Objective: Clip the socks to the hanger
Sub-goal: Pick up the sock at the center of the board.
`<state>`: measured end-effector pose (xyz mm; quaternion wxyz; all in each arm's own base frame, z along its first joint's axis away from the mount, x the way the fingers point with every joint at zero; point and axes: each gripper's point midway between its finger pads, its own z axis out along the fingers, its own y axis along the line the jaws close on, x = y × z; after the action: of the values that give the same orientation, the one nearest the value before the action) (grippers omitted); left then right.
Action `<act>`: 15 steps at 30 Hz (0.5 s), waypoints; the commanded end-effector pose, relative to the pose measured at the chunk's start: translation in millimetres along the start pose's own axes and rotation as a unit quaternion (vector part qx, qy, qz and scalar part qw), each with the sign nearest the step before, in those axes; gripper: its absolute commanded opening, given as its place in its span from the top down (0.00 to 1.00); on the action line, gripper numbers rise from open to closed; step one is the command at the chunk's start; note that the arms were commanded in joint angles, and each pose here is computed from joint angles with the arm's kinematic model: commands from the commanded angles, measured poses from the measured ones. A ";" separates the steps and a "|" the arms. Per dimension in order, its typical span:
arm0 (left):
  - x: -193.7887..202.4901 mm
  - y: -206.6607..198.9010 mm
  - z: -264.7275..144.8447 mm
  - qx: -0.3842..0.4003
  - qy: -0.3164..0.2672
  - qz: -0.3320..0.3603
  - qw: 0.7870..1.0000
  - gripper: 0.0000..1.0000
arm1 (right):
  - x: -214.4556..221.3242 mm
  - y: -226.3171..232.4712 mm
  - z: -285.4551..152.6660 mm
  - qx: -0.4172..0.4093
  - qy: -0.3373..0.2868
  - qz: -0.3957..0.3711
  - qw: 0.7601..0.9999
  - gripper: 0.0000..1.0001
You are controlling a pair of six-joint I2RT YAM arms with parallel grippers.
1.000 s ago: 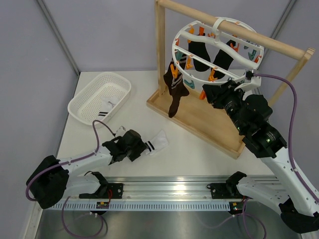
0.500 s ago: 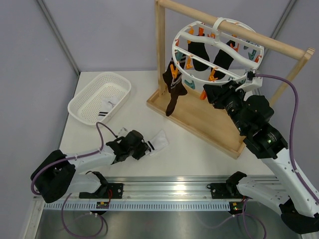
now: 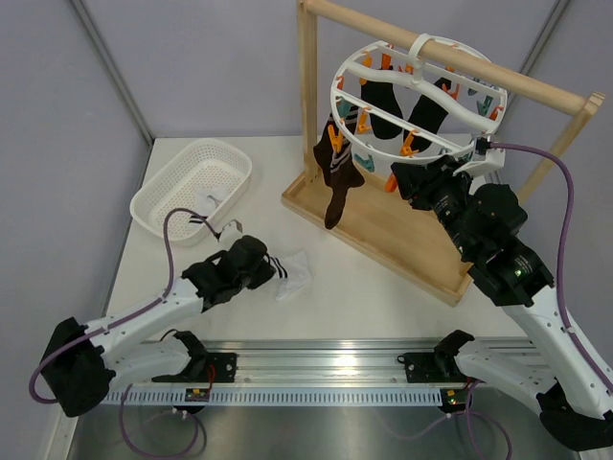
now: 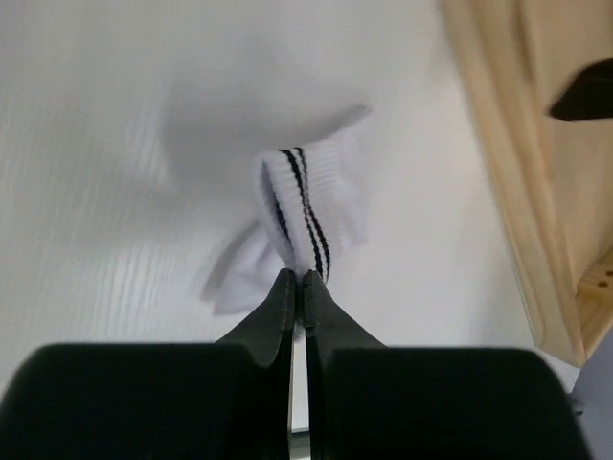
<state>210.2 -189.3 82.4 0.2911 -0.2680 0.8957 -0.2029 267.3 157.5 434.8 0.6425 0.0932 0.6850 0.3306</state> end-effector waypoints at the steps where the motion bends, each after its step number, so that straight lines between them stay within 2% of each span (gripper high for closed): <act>1: -54.6 -44.8 -34.8 0.061 -0.098 0.139 0.984 1.00 | -2.0 3.5 -0.5 -0.006 0.004 -0.007 1.000 1.00; 2: -58.0 -58.7 -43.1 0.085 -0.098 0.167 0.977 1.00 | -2.3 4.0 -0.4 -0.007 0.005 -0.008 1.000 1.00; 4: -72.7 -97.0 -65.6 0.138 -0.116 0.251 0.951 1.00 | -3.4 7.5 0.9 -0.012 0.006 -0.008 1.000 1.00; 5: -64.1 -114.5 -74.9 0.179 -0.092 0.289 0.936 1.00 | -4.2 9.5 1.0 -0.016 0.007 -0.009 1.000 1.00; 6: -73.0 -138.9 -95.6 0.214 -0.103 0.334 0.912 1.00 | -6.9 11.4 1.0 -0.018 0.005 -0.009 1.000 1.00; 7: -53.4 -153.4 -102.0 0.261 -0.058 0.375 0.888 1.00 | -5.8 12.3 3.3 -0.019 0.007 -0.010 1.000 1.00; 9: -50.2 -181.3 -126.9 0.323 -0.055 0.433 0.840 1.00 | -9.7 18.3 3.4 -0.028 0.007 -0.010 1.000 1.00; 10: -36.7 -191.0 -135.1 0.362 -0.028 0.455 0.813 1.00 | -8.2 19.2 5.3 -0.029 0.011 -0.011 0.999 1.00; 12: -35.2 -200.1 -144.3 0.381 -0.024 0.491 0.783 1.00 | -9.2 23.6 7.5 -0.036 0.014 -0.013 0.999 1.00; 13: -34.9 -215.2 -166.1 0.416 -0.022 0.504 0.757 1.00 | -9.8 25.2 7.6 -0.038 0.014 -0.014 0.999 1.00; 15: -26.8 -218.1 -165.2 0.425 0.003 0.538 0.728 1.00 | -10.2 27.8 8.4 -0.042 0.017 -0.014 0.999 1.00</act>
<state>230.2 -286.9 310.9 0.4495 0.2562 0.7849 -0.3409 272.9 172.7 439.7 0.6298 0.0692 0.6955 0.3388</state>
